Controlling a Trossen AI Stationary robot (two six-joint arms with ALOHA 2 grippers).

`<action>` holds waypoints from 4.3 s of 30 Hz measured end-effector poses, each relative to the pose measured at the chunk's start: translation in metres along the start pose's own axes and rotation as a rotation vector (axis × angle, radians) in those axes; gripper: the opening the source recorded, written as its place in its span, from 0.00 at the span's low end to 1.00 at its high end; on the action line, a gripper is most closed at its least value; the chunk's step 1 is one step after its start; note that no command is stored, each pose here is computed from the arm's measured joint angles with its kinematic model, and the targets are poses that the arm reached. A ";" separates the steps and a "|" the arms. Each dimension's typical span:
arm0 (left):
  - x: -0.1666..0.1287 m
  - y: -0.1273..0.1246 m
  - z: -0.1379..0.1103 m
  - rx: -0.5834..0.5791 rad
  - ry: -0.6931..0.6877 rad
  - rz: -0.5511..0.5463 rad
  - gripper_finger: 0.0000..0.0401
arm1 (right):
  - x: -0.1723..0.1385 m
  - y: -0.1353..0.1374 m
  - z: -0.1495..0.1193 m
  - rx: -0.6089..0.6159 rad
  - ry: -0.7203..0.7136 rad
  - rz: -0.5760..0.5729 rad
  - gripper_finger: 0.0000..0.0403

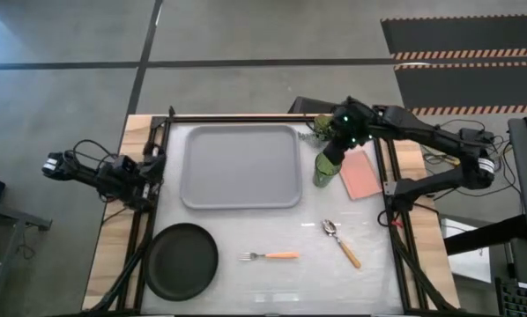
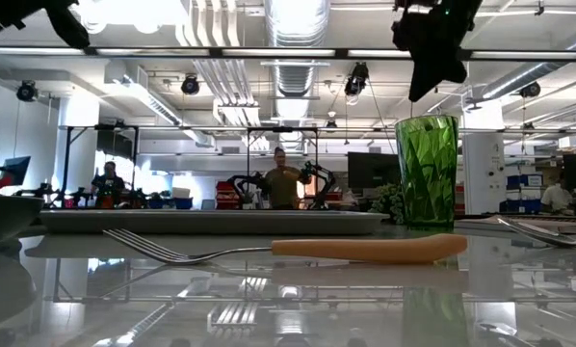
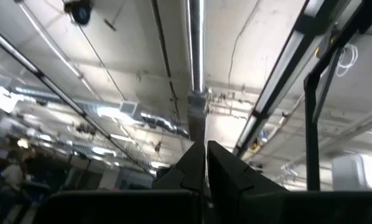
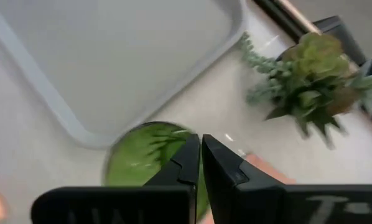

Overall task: Pick and place plate/cup/fork/spoon on tray
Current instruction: Put the green cup on the gray serving tray

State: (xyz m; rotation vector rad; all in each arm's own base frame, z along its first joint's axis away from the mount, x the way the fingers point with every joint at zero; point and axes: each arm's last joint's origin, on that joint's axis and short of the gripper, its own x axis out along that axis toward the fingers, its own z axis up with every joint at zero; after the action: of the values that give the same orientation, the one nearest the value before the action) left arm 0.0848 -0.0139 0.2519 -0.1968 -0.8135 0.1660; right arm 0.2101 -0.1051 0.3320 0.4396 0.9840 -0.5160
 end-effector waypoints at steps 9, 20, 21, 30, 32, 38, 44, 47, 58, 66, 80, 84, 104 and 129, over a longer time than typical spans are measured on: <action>0.001 0.000 0.004 0.105 -0.027 0.006 0.00 | 0.001 -0.013 0.004 0.076 0.074 0.018 0.15; 0.000 0.000 0.002 0.109 -0.020 0.005 0.00 | 0.000 -0.014 -0.004 -0.200 0.140 0.024 0.48; 0.000 0.000 0.002 0.109 -0.020 0.005 0.00 | 0.002 -0.014 -0.004 -0.215 0.140 0.025 0.49; 0.000 0.000 0.002 0.110 -0.018 0.004 0.00 | 0.024 -0.011 -0.010 -0.279 0.140 0.037 0.46; 0.000 0.000 0.002 0.110 -0.018 0.004 0.00 | 0.026 -0.011 -0.010 -0.280 0.135 0.037 0.46; 0.000 0.000 0.001 0.111 -0.017 0.004 0.00 | 0.040 -0.013 -0.018 -0.279 0.152 0.037 0.45; -0.001 0.000 0.001 0.112 -0.015 0.004 0.00 | 0.056 -0.015 -0.026 -0.269 0.150 0.036 0.44; -0.001 0.000 0.001 0.112 -0.015 0.004 0.00 | 0.057 -0.015 -0.027 -0.264 0.152 0.036 0.40; -0.001 0.000 0.001 0.112 -0.015 0.004 0.00 | 0.046 -0.013 -0.019 -0.240 0.138 0.043 0.04; -0.001 0.001 0.001 0.112 -0.015 0.004 0.00 | 0.007 -0.008 0.003 -0.180 0.080 0.043 0.02; -0.001 0.000 0.001 0.112 -0.015 0.004 0.00 | 0.012 0.004 0.062 -0.106 0.070 0.101 0.02; -0.001 0.001 0.001 0.112 -0.015 0.004 0.00 | 0.031 0.007 0.084 -0.145 0.082 0.132 0.02; -0.001 0.001 0.000 0.111 -0.012 0.001 0.00 | 0.092 -0.027 0.163 -0.179 0.009 0.100 0.02; -0.002 0.001 0.000 0.111 -0.012 0.000 0.00 | 0.131 -0.046 0.167 -0.121 0.047 0.075 0.11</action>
State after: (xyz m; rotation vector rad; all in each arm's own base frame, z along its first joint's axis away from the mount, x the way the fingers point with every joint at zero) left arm 0.0839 -0.0137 0.2505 -0.0915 -0.8134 0.2124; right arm 0.3531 -0.2638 0.2940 0.3800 1.0340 -0.3774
